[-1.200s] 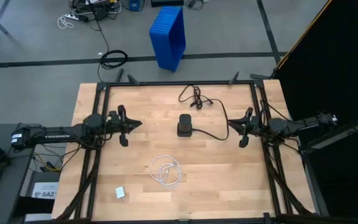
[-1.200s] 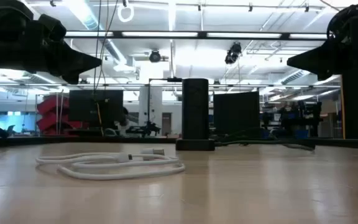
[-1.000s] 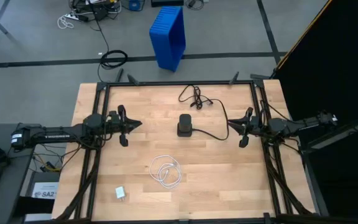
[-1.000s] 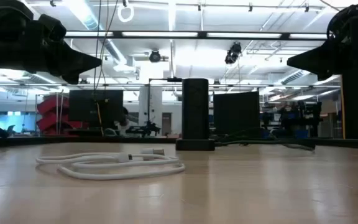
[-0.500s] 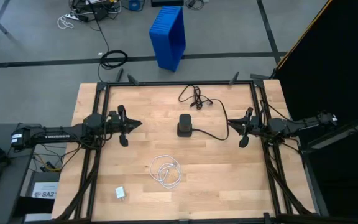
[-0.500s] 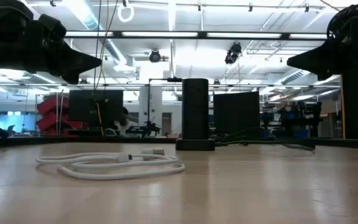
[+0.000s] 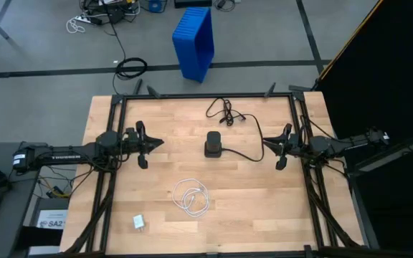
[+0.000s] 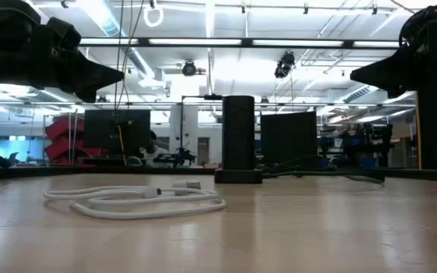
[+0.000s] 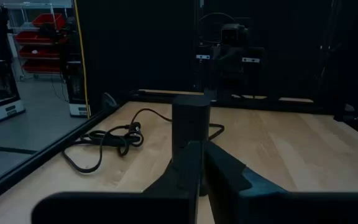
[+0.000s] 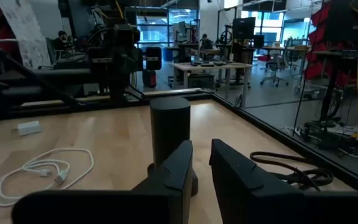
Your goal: Insert USB
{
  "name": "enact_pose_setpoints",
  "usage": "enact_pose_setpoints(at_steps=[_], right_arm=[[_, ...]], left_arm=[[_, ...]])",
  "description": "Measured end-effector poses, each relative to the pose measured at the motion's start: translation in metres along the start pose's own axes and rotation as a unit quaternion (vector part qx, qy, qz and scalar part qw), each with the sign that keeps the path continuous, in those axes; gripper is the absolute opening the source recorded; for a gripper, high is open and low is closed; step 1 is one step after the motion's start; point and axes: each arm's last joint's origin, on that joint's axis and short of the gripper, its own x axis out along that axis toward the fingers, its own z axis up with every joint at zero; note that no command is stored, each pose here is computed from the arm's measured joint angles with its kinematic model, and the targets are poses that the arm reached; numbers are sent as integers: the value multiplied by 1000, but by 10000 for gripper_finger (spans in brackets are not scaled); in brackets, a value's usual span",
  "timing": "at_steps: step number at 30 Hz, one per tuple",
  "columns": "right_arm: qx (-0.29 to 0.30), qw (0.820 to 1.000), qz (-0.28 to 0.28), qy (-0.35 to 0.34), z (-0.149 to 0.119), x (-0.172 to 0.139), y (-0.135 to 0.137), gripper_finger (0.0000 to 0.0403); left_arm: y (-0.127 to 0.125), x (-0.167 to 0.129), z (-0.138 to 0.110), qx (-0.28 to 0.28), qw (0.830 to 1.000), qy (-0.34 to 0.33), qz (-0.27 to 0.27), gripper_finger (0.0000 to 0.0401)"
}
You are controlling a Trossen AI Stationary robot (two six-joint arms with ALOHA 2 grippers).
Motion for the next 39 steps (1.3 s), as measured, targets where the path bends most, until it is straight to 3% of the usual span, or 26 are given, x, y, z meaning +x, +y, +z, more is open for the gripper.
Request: enact_pose_setpoints(at_steps=[39], right_arm=[[0, 1000, 0, 0, 0, 0, 0, 30]], left_arm=[[0, 0, 0, 0, 1000, 0, 0, 5]])
